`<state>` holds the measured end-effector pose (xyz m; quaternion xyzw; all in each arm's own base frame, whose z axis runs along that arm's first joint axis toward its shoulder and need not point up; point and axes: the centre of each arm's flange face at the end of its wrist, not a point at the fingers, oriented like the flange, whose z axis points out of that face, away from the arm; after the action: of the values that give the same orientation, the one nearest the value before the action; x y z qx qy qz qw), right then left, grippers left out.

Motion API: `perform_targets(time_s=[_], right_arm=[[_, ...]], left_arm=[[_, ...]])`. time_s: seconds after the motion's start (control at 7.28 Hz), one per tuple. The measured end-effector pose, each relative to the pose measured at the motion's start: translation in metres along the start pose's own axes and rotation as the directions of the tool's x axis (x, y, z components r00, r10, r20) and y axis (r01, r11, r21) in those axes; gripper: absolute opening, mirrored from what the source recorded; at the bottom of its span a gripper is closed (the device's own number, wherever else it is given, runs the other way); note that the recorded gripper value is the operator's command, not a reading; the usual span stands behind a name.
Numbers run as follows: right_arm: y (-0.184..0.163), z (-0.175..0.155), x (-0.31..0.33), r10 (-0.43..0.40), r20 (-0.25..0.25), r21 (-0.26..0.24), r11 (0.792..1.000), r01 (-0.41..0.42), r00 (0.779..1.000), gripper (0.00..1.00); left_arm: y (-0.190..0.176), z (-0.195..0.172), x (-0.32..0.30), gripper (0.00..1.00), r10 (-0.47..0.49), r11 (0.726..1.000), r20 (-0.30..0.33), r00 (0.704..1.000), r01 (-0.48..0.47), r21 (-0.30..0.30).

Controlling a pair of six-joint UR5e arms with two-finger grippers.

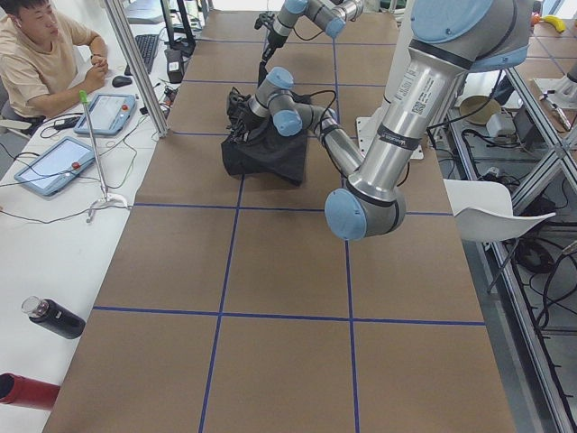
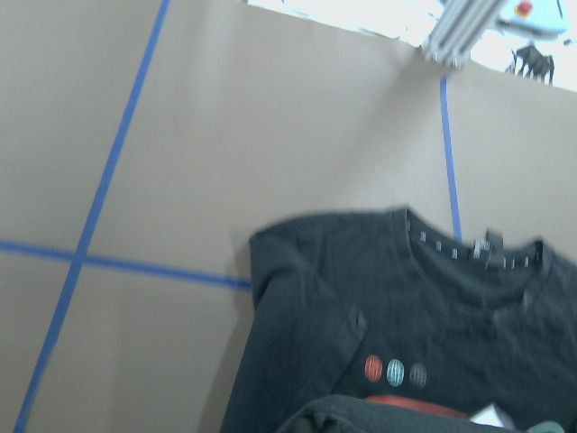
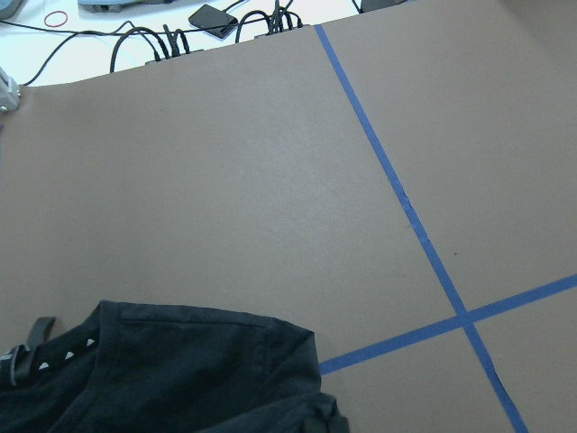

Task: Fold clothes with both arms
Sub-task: 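Lay the hem down near the collar and open both grippers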

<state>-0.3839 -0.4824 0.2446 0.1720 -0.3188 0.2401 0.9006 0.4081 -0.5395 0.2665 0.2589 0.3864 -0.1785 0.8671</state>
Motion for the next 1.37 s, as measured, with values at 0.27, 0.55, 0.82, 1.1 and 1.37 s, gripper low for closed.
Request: perform_targets(time_s=[0.27,0.55,0.82,1.1,1.37], right_arm=[[-0.001,0.048,0.000,-0.011,-0.049,-0.005,1.000,0.011,0.999,0.00],[0.002,0.088,0.002,-0.015,-0.060,-0.008,1.000,0.014,0.998,0.00],[0.005,0.108,0.004,-0.028,-0.076,-0.013,1.000,0.027,0.997,0.00],[0.005,0.110,0.003,-0.050,-0.074,-0.015,0.999,0.049,0.996,0.99],[0.000,0.103,-0.002,-0.049,-0.058,-0.011,0.999,0.049,0.997,1.00]], left_arm=[[0.006,0.058,-0.008,0.00,0.056,0.998,0.035,0.998,-0.056,-0.002],[0.013,0.087,-0.020,0.00,0.095,0.996,0.074,0.993,-0.094,-0.008],[0.019,0.097,-0.023,0.00,0.105,0.994,0.087,0.991,-0.104,-0.018],[0.019,0.095,-0.022,0.99,0.111,0.994,0.063,0.992,-0.110,-0.010],[0.014,0.084,-0.020,1.00,0.151,0.988,-0.007,0.989,-0.150,0.018]])
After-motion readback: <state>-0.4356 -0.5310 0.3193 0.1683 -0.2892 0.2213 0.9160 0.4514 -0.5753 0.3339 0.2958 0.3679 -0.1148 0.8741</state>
